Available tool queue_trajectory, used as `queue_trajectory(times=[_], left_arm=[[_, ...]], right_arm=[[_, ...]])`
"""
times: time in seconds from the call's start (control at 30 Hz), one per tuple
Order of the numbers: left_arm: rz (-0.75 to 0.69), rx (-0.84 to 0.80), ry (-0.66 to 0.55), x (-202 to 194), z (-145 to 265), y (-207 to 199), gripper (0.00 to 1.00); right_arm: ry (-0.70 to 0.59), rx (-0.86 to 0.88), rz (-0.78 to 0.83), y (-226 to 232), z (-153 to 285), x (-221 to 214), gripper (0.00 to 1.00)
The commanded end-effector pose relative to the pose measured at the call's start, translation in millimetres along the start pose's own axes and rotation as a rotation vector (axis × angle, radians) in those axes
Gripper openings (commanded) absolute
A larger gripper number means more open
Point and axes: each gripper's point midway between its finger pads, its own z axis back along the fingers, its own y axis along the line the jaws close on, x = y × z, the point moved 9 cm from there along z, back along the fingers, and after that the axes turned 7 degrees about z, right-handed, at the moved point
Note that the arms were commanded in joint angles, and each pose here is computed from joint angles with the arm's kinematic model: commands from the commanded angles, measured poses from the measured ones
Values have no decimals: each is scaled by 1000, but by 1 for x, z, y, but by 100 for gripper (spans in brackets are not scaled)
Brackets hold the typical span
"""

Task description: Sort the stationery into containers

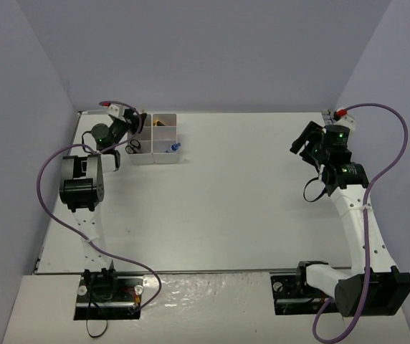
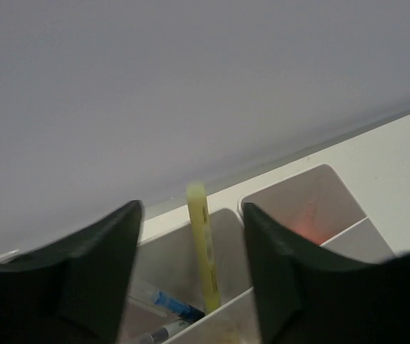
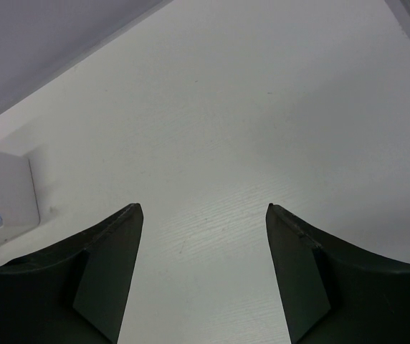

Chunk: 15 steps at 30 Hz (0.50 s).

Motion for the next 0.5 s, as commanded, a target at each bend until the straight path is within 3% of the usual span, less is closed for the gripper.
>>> queue_trajectory(times=[0.0,0.27,0.37,0.47], left_arm=[[-123,-74,-156,50,-6,-16,65],[-112,-37,-235,110,7,-33,71],[-106,31,-275,153,22,-39,71],[-87,173,-192,184,38,-33,72]], right_arm=[[-76,19,17,7,10,20,69],[-61,24,46,3,14,10,79],[-52,27,76,0,16,6,92],[-26,23,87,-3,13,-3,100]])
